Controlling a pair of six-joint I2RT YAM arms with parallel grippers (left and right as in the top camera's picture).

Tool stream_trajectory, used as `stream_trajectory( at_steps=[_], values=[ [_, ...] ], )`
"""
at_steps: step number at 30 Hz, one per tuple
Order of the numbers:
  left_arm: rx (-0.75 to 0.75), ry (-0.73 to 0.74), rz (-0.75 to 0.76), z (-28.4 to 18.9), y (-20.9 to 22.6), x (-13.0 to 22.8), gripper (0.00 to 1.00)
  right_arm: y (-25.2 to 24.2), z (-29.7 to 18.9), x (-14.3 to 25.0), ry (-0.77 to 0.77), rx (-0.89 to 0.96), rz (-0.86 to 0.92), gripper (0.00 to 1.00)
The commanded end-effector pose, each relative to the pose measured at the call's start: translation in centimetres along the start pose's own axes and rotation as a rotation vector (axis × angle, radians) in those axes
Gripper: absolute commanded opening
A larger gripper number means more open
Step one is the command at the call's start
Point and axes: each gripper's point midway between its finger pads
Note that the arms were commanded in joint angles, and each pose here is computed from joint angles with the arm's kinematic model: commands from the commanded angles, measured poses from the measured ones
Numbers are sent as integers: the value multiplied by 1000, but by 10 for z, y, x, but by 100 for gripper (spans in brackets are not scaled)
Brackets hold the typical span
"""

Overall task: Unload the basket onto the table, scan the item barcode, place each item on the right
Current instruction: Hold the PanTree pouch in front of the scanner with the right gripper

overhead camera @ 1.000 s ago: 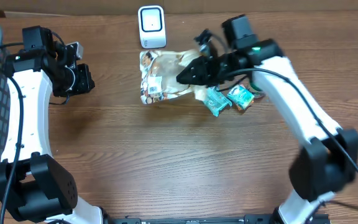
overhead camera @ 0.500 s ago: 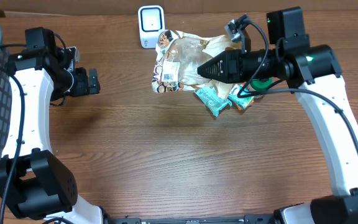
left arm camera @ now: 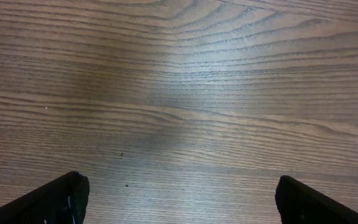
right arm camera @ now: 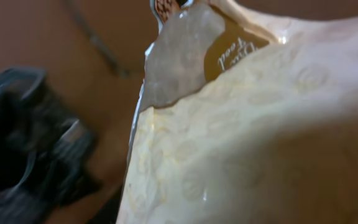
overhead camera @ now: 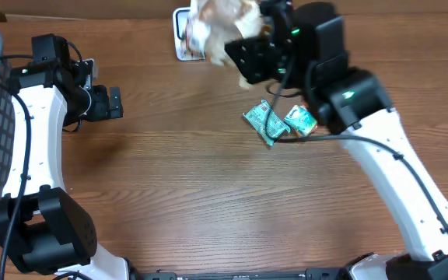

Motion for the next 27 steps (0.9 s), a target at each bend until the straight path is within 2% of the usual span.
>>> stream_trajectory(
  at_steps=[1, 6, 10, 18, 21, 27],
  values=[
    [-7, 15, 7, 6, 2, 2, 99, -50, 19, -32, -176, 410, -180, 4],
    [-7, 15, 7, 6, 2, 2, 100, -58, 80, -40, -290, 461, -366, 6],
    [-7, 15, 7, 6, 2, 2, 99, -67, 127, -32, -354, 471, -511, 7],
    [-7, 15, 7, 6, 2, 2, 100, -71, 201, 26, -317, 436, -871, 8],
    [-7, 15, 7, 6, 2, 2, 100, -76, 214, 36, -340, 454, -931, 11],
    [-7, 14, 7, 6, 2, 1, 100, -82, 228, 51, -373, 450, -933, 11]
  ],
)
Point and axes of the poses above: each gripper's point midway between its finger pads, its own z axis out along the fingers, its own y axis along the line the jaws close on, x = y × z
